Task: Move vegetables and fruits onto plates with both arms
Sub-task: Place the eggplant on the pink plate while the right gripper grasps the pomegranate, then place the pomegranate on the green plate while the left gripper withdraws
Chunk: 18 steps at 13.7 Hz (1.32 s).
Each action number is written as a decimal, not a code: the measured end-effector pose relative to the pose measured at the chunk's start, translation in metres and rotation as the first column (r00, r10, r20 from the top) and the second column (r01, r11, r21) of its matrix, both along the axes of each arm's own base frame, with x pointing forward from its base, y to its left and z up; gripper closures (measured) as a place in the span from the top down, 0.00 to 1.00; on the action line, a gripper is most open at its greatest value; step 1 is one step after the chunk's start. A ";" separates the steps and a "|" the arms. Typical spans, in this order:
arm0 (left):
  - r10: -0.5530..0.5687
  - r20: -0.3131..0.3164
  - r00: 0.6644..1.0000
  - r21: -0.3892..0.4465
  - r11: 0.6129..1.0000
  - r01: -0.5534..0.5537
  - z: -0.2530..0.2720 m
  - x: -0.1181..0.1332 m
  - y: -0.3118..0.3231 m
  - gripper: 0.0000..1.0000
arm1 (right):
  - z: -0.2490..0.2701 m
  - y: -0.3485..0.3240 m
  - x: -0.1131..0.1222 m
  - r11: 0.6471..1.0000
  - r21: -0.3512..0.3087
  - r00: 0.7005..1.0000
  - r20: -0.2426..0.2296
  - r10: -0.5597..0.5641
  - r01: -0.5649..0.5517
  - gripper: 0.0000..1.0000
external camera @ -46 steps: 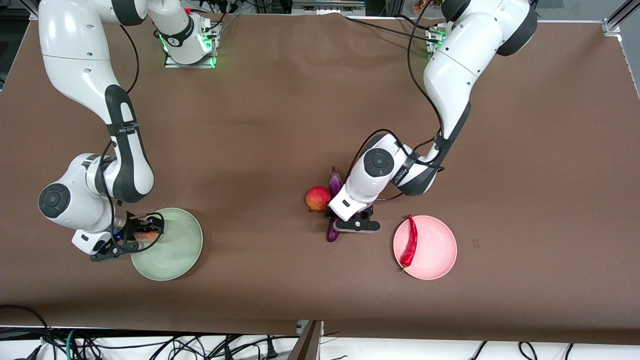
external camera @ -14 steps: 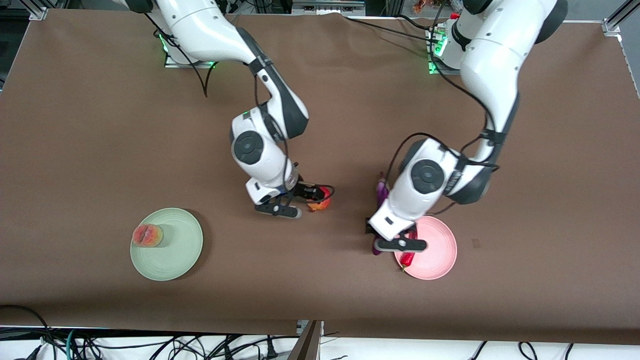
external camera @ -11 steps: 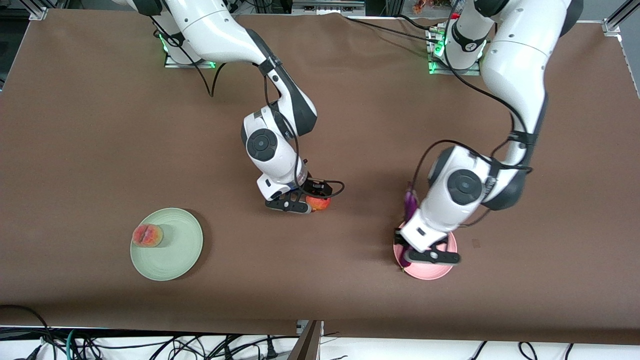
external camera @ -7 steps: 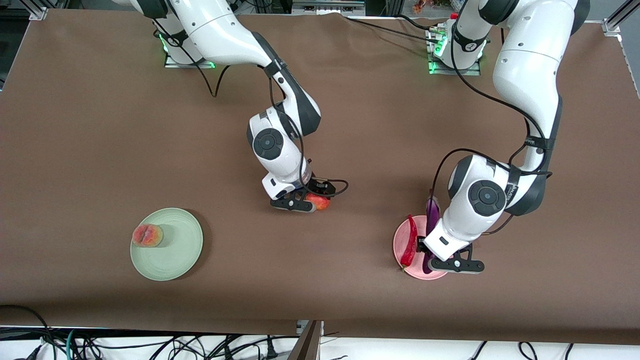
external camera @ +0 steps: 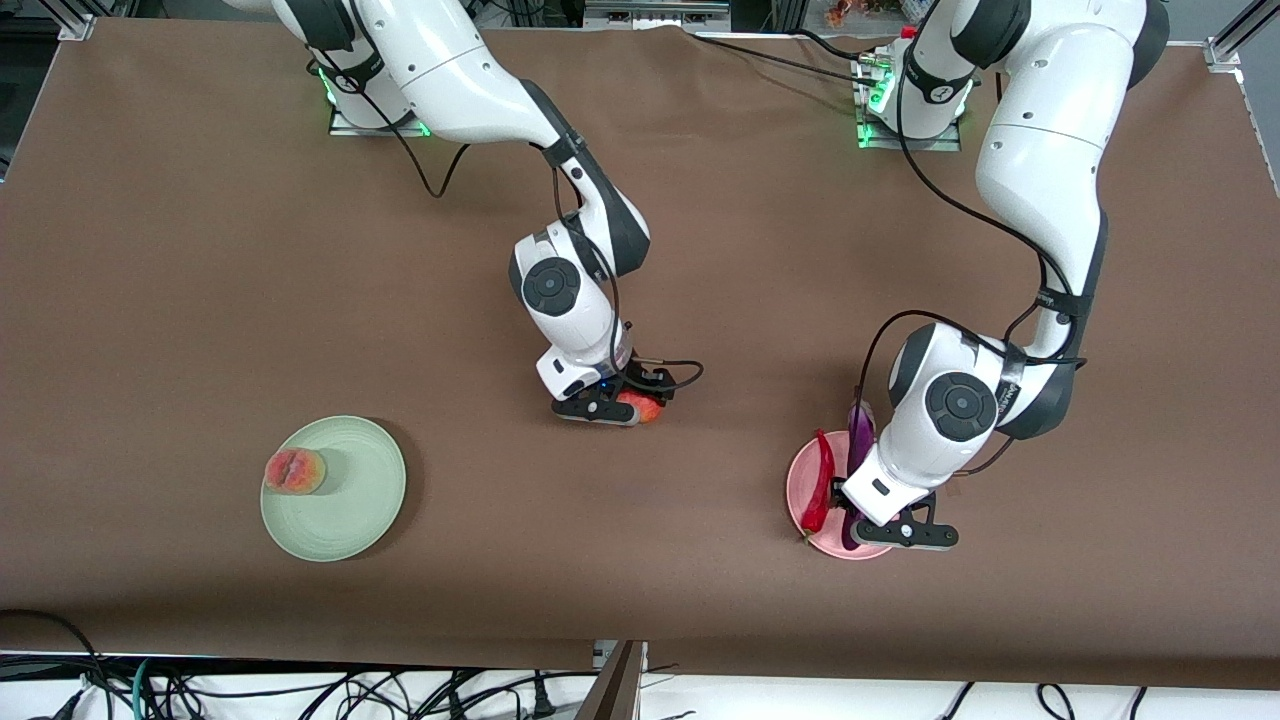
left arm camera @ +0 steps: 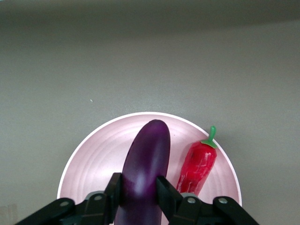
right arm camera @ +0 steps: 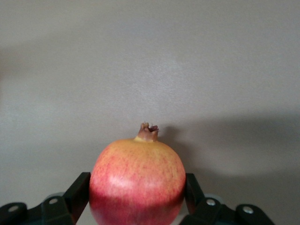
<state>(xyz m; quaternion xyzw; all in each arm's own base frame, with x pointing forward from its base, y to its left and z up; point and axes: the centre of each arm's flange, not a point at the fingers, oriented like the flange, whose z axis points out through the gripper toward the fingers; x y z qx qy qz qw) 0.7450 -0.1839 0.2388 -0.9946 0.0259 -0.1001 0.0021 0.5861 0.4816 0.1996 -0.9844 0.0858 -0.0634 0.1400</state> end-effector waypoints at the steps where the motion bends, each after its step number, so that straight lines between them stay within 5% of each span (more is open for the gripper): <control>1: 0.006 0.006 1.000 0.001 1.000 -0.006 0.002 0.002 0.005 0.51 | 0.000 0.000 0.000 1.000 -0.001 1.000 0.002 0.001 -0.001 0.85; 6: 0.029 0.025 0.999 0.003 1.000 -0.030 0.029 0.011 0.032 0.99 | 0.024 -0.038 0.032 0.999 -0.053 1.000 0.013 -0.011 0.012 0.85; 13: 0.034 -0.138 0.990 0.080 0.997 -0.023 0.181 -0.033 0.020 1.00 | 0.092 -0.243 0.134 0.972 -0.114 0.977 -0.062 0.202 -0.208 0.85; 18: -0.036 -0.250 0.968 0.090 0.994 0.060 0.284 -0.090 0.023 1.00 | 0.077 -0.366 0.154 0.909 -0.115 0.915 -0.104 0.389 -0.400 0.85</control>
